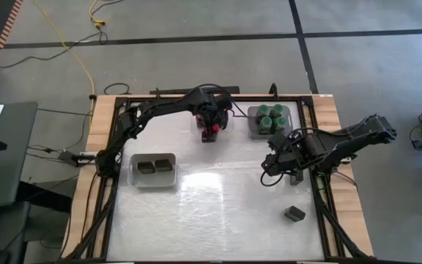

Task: Sort spices by type
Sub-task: Put the red seasoning can into the transparent bin, then put the black seasoning can into the gray bin

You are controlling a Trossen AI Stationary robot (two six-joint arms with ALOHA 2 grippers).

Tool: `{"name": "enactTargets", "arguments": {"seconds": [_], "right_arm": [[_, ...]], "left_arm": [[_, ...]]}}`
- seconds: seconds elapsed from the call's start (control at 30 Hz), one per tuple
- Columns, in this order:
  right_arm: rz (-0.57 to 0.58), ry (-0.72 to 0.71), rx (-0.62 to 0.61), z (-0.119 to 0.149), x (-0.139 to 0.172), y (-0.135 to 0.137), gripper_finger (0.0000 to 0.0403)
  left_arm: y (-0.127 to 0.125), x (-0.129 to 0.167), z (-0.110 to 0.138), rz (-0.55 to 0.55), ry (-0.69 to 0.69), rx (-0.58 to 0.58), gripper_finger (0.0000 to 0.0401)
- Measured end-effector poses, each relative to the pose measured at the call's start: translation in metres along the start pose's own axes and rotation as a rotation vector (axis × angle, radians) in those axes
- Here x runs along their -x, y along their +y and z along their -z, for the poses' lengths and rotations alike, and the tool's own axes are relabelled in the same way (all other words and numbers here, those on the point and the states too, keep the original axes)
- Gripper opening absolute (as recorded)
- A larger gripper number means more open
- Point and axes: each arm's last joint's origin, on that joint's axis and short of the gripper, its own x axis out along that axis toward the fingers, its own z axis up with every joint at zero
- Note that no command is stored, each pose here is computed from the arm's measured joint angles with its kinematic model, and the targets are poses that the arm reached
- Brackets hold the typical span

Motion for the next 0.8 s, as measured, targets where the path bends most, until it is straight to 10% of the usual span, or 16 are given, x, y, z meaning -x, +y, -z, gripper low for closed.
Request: {"name": "enactTargets", "arguments": {"seconds": [0.8], "right_arm": [[-0.001, 0.001, 0.0, 0.0, 0.0, 0.0, 0.0281]], "left_arm": [[0.005, 0.073, -0.006, -0.067, -0.048, 0.2, 0.0285]]}}
